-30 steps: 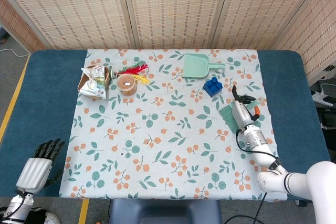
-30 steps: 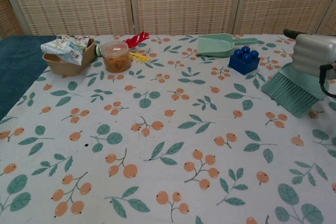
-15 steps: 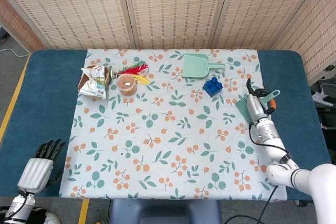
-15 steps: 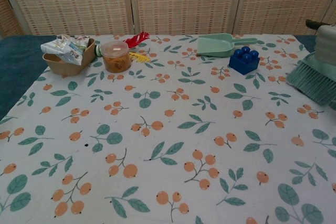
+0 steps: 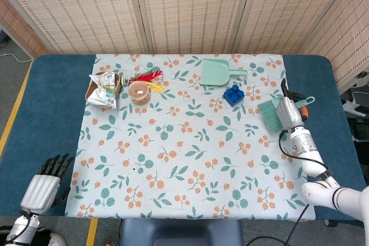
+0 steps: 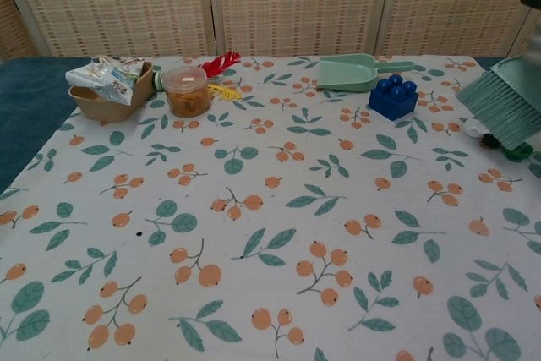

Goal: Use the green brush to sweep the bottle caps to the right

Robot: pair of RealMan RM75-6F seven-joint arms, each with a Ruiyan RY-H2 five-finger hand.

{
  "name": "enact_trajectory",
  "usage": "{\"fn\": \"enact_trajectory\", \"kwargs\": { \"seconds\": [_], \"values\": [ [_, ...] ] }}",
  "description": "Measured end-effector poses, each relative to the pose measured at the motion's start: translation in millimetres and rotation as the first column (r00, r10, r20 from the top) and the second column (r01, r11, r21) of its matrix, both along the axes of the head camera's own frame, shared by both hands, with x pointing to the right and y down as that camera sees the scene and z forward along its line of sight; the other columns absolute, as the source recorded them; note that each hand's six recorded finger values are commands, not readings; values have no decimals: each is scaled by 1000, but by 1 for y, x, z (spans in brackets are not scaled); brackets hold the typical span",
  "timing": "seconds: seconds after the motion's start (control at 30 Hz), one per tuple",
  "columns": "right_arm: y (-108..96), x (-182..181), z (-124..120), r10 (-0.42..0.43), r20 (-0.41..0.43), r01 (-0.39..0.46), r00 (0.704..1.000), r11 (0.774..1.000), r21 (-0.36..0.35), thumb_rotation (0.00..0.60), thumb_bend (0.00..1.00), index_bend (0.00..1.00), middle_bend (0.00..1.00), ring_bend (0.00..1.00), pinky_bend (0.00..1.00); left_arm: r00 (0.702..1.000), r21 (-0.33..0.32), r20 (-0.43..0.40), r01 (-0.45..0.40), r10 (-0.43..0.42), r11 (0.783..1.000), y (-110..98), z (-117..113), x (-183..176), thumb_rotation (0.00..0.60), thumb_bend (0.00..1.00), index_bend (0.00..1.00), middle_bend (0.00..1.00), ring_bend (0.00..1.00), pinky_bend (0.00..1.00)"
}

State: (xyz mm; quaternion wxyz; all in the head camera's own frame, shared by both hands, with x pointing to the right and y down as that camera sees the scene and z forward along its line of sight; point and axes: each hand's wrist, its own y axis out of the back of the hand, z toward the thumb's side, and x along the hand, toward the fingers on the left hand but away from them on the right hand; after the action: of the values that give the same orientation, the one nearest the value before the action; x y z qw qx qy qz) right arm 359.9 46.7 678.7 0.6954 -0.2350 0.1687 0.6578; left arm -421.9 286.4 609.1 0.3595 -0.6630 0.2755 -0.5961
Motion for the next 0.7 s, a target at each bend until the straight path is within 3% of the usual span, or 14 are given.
{"fn": "enact_trajectory", "kwargs": {
  "seconds": [0.03,0.1,0.17,0.3,0.33,0.43,0.5,0.53,0.7],
  "values": [
    [2,-3,-6,62,108,-63,992,998,3,600,482,1000,845,524,0,1000,1,-4,-1,1,1000,0,-1,0,589,371,0,0,0,114],
    [6,-6,-12,126,224,-128,966,992,-6,600,483,1000,845,522,0,1000,2,-9,-2,2,1000,1,-3,1,589,370,0,0,0,114],
    [16,-11,-19,211,384,-213,899,976,-37,600,482,1000,845,521,0,1000,1,-13,-2,2,1000,2,-4,0,590,370,0,0,0,115],
    [54,-22,-32,325,619,-324,715,938,-118,600,483,1000,845,519,0,1000,0,-21,-3,3,1000,2,-5,0,592,371,0,0,0,114],
    [70,-24,-34,361,665,-356,653,922,-151,600,483,1000,845,519,0,1000,1,-24,-4,4,1000,1,-5,0,592,370,0,0,0,114],
    [109,-35,-26,455,720,-405,523,877,-260,600,483,1000,845,518,0,1000,-5,-29,-5,5,1000,1,-5,0,592,371,0,0,0,114],
    [128,-46,-17,488,723,-398,489,862,-313,600,483,1000,845,517,0,1000,-10,-30,-4,4,1000,1,-5,0,592,371,0,0,0,115],
    [138,-53,-11,495,719,-386,487,861,-331,600,483,1000,845,517,0,1000,-11,-30,-5,4,1000,1,-5,0,591,371,0,0,0,115],
    [167,-68,11,489,696,-348,526,870,-349,600,482,1000,845,517,0,999,-12,-35,-4,3,1000,1,-5,-1,589,371,0,0,0,115]
  ]
}}
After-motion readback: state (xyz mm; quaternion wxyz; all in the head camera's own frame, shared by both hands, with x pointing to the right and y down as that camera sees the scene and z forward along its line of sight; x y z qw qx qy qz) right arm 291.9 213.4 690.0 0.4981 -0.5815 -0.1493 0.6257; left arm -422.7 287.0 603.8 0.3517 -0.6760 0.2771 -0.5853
